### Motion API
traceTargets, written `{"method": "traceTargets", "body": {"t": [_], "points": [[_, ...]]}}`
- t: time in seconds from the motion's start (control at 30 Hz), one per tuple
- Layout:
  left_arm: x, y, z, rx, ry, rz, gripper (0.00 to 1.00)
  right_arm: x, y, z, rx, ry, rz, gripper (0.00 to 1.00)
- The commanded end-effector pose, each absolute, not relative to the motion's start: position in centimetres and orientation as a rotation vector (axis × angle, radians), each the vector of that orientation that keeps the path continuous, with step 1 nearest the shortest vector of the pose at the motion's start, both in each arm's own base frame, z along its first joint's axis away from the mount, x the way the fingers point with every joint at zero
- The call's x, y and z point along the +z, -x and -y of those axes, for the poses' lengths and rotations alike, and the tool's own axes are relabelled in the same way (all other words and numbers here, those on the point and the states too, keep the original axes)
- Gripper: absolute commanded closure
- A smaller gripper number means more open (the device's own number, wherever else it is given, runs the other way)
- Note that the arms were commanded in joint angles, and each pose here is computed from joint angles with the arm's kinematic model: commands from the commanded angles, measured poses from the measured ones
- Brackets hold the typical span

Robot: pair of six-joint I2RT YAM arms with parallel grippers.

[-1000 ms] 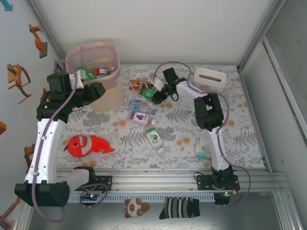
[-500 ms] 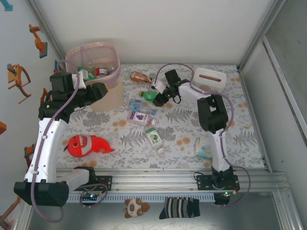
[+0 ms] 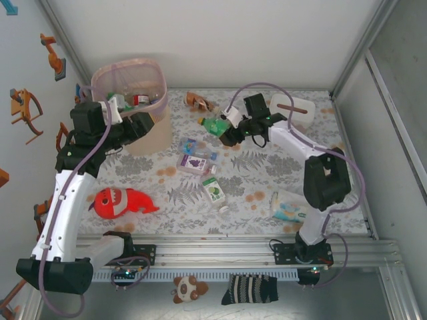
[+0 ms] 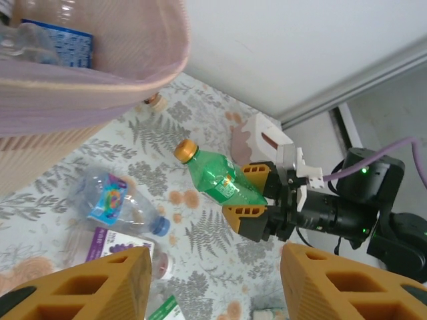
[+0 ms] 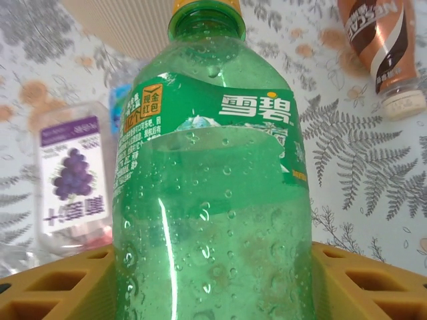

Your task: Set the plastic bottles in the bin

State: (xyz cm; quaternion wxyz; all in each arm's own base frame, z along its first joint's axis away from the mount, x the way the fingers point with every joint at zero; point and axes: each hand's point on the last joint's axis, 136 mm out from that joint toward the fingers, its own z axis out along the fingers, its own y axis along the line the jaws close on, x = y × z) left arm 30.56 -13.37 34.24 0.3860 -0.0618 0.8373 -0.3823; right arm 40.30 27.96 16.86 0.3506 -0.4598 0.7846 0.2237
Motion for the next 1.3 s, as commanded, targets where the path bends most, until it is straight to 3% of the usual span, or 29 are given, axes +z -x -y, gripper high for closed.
{"method": "traceTargets", "body": {"t": [0.0, 0.47, 0.7, 0.9, 1.27], "points": [[36.3, -30.2, 14.6, -1.056, 0.089, -2.042, 0.45, 21.1, -39.5, -28.2, 0.632, 1.106, -1.946, 0.52], [40.9, -28.4, 18.7, -1.234, -0.167, -1.793, 0.36, 33.0, -31.9, -30.0, 0.803, 1.003, -1.644, 0.52], [44.5, -25.1, 22.4, -1.309, -0.412, -1.603, 0.23, 39.3, -27.9, -30.1, 0.892, 0.947, -1.452, 0.52], [47.3, -22.2, 25.0, -1.36, -0.569, -1.452, 0.21, 43.8, -24.8, -29.6, 0.982, 0.896, -1.298, 0.52], [50.7, -19.4, 28.6, -1.42, -0.74, -1.267, 0.18, 46.6, -20.1, -30.6, 1.146, 0.979, -1.184, 0.52]]}}
